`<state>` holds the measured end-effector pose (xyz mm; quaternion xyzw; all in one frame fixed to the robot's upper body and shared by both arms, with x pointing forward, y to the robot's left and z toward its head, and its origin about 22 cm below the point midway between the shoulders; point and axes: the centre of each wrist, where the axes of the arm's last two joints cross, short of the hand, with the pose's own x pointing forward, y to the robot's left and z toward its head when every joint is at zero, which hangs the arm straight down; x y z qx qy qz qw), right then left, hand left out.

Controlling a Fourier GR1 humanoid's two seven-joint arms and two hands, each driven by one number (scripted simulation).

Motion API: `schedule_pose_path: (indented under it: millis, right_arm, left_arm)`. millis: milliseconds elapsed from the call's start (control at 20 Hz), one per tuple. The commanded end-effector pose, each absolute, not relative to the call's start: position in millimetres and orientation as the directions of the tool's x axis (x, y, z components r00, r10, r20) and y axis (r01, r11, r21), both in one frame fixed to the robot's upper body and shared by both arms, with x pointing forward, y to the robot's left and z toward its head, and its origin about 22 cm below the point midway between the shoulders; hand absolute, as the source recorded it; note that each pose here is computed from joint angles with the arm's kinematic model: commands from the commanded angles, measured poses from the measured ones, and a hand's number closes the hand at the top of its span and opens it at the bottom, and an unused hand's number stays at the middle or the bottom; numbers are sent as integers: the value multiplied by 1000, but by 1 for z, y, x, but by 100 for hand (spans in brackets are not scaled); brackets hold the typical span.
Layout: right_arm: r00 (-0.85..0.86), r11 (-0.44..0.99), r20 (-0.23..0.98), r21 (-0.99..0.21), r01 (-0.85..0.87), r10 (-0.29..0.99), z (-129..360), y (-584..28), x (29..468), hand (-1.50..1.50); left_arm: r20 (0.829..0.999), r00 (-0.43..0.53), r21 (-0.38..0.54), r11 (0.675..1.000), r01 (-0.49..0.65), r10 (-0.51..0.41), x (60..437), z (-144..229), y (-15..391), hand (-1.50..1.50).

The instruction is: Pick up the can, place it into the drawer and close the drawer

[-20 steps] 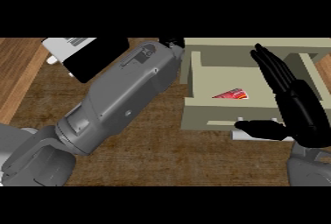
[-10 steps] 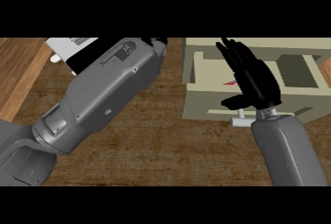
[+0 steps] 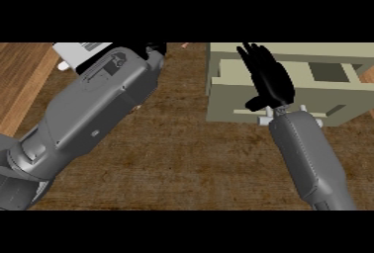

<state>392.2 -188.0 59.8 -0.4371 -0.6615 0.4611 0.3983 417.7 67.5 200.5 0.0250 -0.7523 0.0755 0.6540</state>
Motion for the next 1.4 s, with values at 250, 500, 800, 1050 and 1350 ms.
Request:
schedule_pose_path:
  millis: [250,500,800,1050,1350]
  right_arm:
    - [-223,151,94,-956,253,970,32,-195,416,-150]
    - [-208,146,84,-940,307,975,32,-192,426,-150]
    - [-168,113,49,-913,393,985,52,-209,441,-150]
    - [-174,126,58,-903,412,983,74,-203,454,-150]
    - [-139,103,44,-886,451,989,107,-195,467,-150]
  left_arm:
    - [986,-152,-83,989,-123,64,409,225,89,-150]
    - [986,-145,-98,986,-132,78,409,226,99,-150]
    - [985,-164,-71,988,-136,48,400,214,113,-150]
    - [986,-150,-90,989,-115,72,397,211,106,-150]
    - [985,-167,-73,991,-111,54,394,220,119,-150]
